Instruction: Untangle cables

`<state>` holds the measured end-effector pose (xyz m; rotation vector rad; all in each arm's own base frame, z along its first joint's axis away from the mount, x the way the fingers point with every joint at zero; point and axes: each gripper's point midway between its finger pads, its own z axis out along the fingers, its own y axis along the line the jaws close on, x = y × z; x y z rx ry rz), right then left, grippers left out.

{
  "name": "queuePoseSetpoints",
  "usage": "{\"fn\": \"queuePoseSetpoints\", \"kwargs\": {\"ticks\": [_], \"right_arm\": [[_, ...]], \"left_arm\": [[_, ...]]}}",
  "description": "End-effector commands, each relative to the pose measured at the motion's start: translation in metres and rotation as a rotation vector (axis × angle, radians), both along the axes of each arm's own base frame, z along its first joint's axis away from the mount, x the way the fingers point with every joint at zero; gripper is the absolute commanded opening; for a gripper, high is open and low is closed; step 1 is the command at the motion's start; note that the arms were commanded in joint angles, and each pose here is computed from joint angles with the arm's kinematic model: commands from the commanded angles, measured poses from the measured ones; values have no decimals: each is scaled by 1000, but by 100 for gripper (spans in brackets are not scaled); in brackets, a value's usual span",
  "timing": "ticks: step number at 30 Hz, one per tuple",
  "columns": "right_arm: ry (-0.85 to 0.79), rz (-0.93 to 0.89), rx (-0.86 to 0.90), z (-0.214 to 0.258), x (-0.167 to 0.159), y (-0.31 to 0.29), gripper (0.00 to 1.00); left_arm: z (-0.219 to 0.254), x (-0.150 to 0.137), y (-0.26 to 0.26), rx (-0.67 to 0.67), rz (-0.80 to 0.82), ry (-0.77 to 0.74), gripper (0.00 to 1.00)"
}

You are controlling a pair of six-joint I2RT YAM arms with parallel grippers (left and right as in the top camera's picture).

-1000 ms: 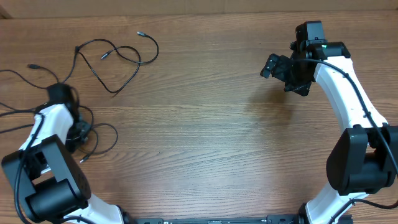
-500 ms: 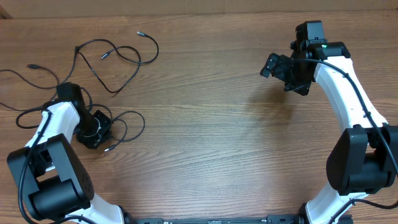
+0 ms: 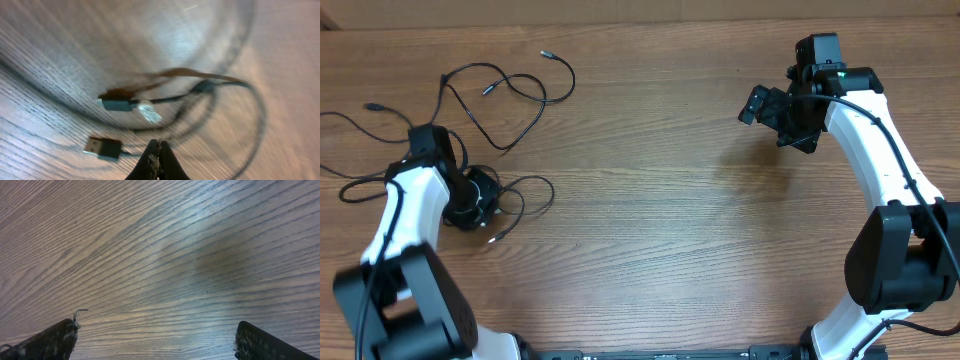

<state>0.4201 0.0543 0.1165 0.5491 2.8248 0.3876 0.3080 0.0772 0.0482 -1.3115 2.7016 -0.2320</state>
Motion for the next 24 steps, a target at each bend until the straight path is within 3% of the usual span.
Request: {"fn": "queuePoseSetpoints", "kwargs": {"ticks": [1,4,10,18,24], "right_arm": [[-7,0,2,1,1,2,100],[-10,0,3,2,2,2,100],[-9,0,3,2,2,2,100],[2,0,2,1,-1,2,100],[10,0,1,0,-2,2,100]], "left_arm": [[33,20,-7,35,-63,-131,4],[33,32,-14,56,-117,-169,4],[5,33,-17,78,-131,-95,4],[-44,28,6,166,-107,36,4],[-43,19,44,306,-33,80,4]]}}
